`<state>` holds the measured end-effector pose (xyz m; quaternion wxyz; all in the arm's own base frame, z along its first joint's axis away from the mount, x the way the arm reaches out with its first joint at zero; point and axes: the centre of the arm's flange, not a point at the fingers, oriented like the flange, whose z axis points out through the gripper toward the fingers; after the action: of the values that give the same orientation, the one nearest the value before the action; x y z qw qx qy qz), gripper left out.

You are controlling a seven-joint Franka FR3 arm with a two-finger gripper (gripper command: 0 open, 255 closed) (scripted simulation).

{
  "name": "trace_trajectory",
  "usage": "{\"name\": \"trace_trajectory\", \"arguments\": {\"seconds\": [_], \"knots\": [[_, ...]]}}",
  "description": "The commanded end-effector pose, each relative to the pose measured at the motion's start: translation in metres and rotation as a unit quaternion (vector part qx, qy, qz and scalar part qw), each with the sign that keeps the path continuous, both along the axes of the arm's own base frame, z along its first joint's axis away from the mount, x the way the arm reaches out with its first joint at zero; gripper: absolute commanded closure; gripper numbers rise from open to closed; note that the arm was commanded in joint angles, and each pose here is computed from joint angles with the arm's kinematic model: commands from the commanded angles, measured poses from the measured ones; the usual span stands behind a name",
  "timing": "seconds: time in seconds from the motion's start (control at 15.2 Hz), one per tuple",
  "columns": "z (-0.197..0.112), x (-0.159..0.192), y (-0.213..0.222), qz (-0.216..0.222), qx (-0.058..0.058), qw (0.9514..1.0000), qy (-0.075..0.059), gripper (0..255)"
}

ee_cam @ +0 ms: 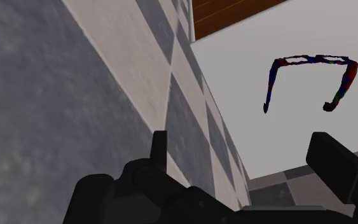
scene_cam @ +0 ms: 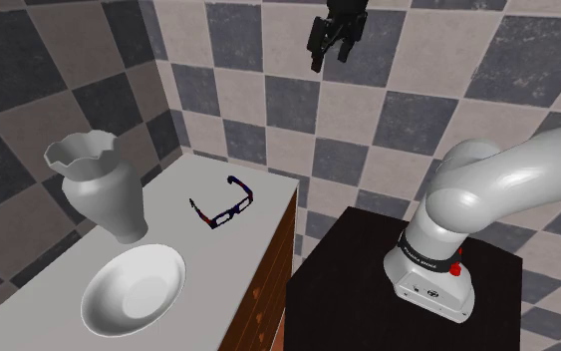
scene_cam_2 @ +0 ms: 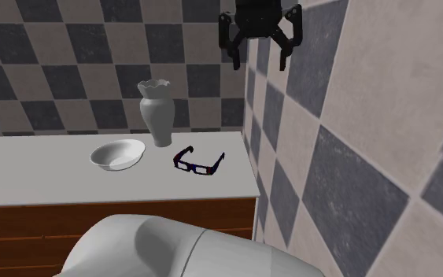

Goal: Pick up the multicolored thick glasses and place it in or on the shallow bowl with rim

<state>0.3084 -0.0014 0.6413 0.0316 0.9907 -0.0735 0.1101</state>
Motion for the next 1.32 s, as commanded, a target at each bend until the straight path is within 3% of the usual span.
{"name": "trace_trajectory", "arguments": {"seconds": [0.0, 1.25], "knots": [[0.0, 0.0, 0.0, 0.0, 0.0, 1.0, 0.0, 0], [-0.201, 0.129, 0.077, 0.016, 0.015, 0.9995, 0.02, 0]]}}
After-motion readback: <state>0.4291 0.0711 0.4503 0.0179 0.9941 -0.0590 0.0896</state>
